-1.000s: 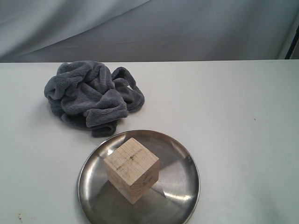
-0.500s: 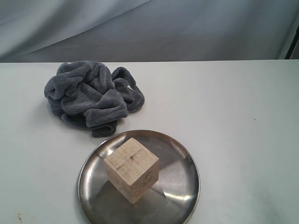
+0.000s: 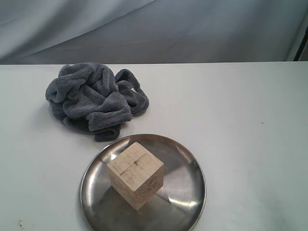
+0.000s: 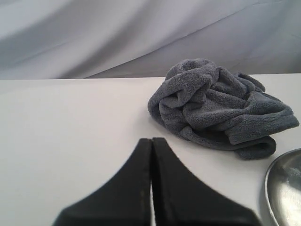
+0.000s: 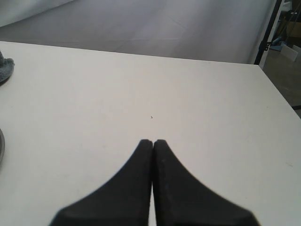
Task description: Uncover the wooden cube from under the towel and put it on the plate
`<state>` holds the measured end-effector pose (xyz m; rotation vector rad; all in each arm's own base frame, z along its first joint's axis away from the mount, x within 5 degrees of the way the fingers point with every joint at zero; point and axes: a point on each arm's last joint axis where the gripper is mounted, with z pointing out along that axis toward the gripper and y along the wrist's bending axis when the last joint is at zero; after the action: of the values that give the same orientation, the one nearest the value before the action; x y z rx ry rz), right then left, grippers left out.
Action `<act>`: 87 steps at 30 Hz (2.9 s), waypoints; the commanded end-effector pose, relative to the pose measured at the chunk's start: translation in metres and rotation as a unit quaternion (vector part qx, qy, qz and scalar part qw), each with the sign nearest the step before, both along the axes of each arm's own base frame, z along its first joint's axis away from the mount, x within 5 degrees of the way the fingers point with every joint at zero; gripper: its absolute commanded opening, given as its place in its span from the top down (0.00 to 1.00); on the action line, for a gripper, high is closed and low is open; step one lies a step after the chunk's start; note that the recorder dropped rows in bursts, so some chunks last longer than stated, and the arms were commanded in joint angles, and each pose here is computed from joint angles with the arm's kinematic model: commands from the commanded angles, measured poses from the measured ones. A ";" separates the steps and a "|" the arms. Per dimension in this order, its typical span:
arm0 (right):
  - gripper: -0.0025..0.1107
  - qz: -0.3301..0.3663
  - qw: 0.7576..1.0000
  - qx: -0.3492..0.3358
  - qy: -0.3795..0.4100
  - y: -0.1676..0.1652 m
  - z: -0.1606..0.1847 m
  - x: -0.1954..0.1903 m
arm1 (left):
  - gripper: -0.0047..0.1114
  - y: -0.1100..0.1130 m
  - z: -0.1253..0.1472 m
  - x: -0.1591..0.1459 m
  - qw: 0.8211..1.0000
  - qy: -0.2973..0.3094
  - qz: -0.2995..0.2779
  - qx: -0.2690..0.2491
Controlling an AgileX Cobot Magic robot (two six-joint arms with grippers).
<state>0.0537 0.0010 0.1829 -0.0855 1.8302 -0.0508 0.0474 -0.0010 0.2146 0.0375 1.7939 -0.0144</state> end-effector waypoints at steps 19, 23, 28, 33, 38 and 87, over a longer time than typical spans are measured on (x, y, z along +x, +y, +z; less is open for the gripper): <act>0.98 -0.003 1.000 0.001 -0.003 0.000 -0.001 0.000 | 0.96 -0.001 -0.026 0.007 1.000 -0.019 0.000 -0.003; 0.98 -0.003 1.000 0.001 -0.003 0.000 -0.001 0.000 | 0.96 -0.001 -0.026 0.007 1.000 -0.019 0.000 -0.003; 0.98 -0.003 1.000 0.001 -0.003 0.000 -0.001 0.000 | 0.96 -0.001 -0.026 0.007 1.000 -0.019 0.000 -0.003; 0.98 -0.003 1.000 0.001 -0.003 0.000 -0.001 0.000 | 0.96 -0.001 -0.026 0.007 1.000 -0.019 0.000 -0.004; 0.98 -0.003 1.000 0.001 -0.003 0.000 -0.001 0.000 | 0.96 -0.001 -0.026 0.007 1.000 -0.019 0.000 -0.004; 0.98 -0.003 1.000 0.001 -0.003 0.000 -0.001 0.000 | 0.96 -0.001 -0.026 0.008 1.000 -0.022 0.000 -0.005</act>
<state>0.0537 0.0010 0.1829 -0.0855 1.8302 -0.0508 0.0549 -0.0018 0.1904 0.0376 1.7492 -0.0216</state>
